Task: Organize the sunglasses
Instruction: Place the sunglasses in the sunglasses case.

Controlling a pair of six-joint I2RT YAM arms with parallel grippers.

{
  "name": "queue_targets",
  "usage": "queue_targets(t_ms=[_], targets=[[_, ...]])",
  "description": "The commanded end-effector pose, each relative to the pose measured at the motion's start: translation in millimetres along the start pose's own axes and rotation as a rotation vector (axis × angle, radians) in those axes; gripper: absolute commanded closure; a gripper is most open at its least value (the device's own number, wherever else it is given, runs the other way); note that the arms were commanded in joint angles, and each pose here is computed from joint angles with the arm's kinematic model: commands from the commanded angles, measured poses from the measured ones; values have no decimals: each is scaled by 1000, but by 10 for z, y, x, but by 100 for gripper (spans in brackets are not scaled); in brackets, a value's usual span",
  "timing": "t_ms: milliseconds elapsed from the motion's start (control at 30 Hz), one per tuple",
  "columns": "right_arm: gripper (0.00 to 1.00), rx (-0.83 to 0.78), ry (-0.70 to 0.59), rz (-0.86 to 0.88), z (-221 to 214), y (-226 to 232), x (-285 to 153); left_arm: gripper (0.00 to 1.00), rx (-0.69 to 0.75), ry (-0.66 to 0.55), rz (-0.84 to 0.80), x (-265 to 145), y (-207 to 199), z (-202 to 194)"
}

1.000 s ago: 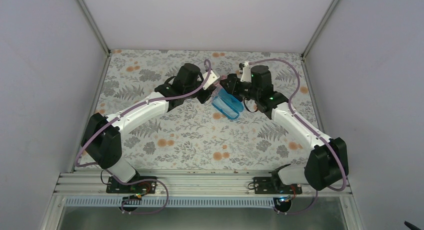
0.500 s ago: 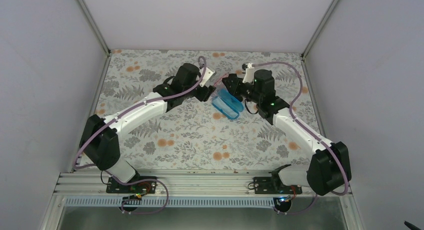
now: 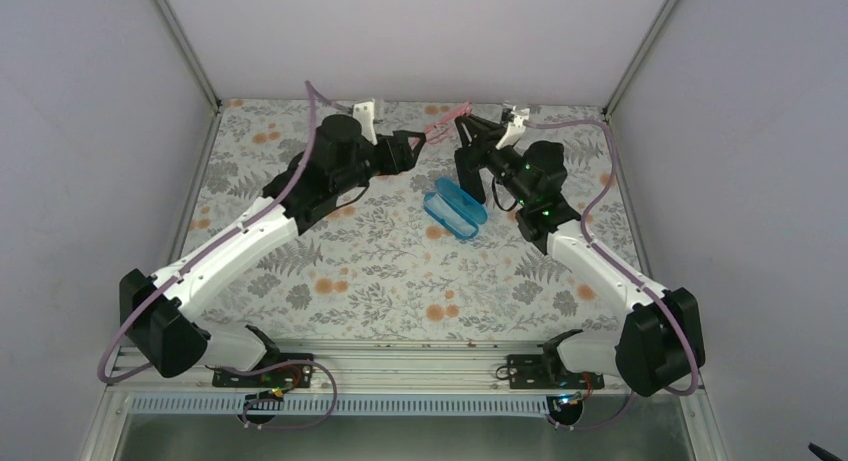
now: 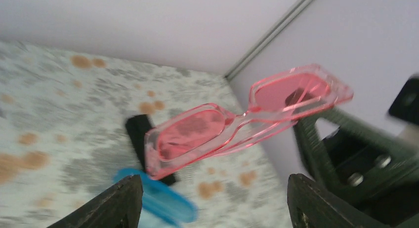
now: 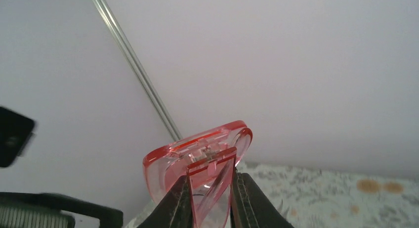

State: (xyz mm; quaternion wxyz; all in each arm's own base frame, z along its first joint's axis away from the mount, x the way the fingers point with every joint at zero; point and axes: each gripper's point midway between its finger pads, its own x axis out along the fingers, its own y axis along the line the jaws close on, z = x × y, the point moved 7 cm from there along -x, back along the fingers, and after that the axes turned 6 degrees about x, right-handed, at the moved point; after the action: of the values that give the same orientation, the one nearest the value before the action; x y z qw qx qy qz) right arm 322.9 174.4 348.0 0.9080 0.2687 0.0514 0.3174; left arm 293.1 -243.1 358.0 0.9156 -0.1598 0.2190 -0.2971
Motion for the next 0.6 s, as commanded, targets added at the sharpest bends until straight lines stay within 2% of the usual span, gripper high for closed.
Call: queue_targets(t_ms=[0, 100, 167, 367, 467, 567], targets=[[87, -126, -229, 107, 304, 222, -109, 27, -548, 9, -225, 63, -148, 103], [87, -168, -297, 123, 320, 297, -109, 28, -713, 47, -373, 189, -209, 127], [87, -198, -340, 124, 317, 321, -109, 29, -774, 33, -437, 211, -248, 203], [88, -270, -400, 133, 287, 367, -48, 39, -903, -20, -470, 216, -230, 313], [89, -289, -405, 133, 240, 346, -5, 50, -943, -23, -522, 239, -239, 316], [89, -289, -408, 125, 207, 318, 29, 50, -951, -19, -540, 245, -251, 320]])
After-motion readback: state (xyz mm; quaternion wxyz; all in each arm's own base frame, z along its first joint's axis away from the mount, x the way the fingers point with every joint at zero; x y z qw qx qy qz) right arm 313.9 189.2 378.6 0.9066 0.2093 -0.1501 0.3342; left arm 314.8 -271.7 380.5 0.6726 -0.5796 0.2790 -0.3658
